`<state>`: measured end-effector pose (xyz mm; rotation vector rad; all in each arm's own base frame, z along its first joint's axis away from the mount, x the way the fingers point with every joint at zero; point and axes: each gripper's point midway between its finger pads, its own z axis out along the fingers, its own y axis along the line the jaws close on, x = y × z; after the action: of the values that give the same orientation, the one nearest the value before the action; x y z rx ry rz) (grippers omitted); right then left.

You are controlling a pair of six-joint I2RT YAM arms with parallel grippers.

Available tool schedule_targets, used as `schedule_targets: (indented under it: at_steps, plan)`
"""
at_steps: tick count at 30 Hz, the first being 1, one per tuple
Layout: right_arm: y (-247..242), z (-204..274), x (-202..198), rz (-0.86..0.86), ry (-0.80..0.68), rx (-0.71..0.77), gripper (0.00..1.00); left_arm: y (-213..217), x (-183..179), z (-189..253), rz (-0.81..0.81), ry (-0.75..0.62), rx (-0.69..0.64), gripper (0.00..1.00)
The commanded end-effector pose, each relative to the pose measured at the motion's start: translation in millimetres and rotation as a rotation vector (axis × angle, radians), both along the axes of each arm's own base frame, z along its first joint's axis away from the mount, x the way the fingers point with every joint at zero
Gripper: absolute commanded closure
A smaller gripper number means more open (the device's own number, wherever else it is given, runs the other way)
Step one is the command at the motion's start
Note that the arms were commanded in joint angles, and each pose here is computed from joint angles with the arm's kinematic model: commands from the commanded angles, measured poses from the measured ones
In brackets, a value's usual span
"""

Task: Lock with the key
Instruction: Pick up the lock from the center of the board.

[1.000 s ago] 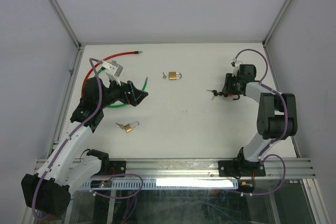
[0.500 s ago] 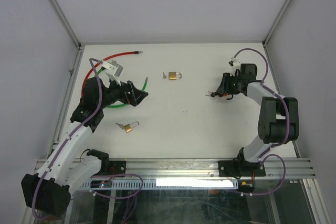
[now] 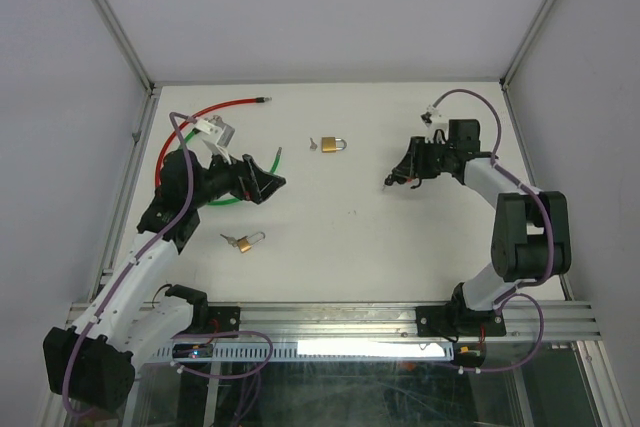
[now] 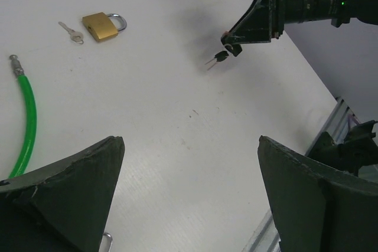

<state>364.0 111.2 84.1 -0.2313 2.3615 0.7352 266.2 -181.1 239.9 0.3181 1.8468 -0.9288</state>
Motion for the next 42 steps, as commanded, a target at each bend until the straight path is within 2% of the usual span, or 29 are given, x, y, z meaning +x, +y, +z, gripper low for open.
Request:
schedule_targets:
  at_steps: [1,4,7,12,16,19,24,29,42]
  plan:
    - [45.6,39.5,-9.1,0.122,-0.079,0.143,0.97,-13.8,-6.7,11.9,-0.095,-0.002,-0.094,0.01]
    - [69.3,41.5,-21.3,0.181,-0.065,0.176,0.97,-24.4,-15.6,8.8,-0.155,0.038,-0.18,0.01]
    - [85.4,45.4,-30.6,0.225,-0.058,0.212,0.97,-38.7,-26.2,14.4,-0.14,-0.012,-0.253,0.01]
    - [107.0,44.8,-44.8,0.294,-0.035,0.238,0.97,-79.4,-57.3,12.4,-0.134,-0.266,-0.231,0.01]
    - [121.5,39.7,-55.5,0.339,-0.013,0.241,0.97,-88.9,-57.7,-17.9,-0.082,-0.482,-0.107,0.01]
    - [130.6,36.9,-61.6,0.368,-0.009,0.237,0.97,-97.1,-59.5,-33.2,-0.099,-0.596,-0.079,0.01]
    - [136.9,34.8,-66.0,0.39,-0.005,0.23,0.97,-117.8,-33.5,-42.9,-0.055,-0.582,-0.067,0.01]
    - [139.0,35.1,-67.7,0.397,-0.007,0.228,0.97,-137.4,-8.3,-64.3,-0.015,-0.506,-0.032,0.01]
    - [143.1,29.9,-70.0,0.41,0.01,0.221,0.96,-171.8,10.4,-85.7,-0.058,-0.472,-0.008,0.01]
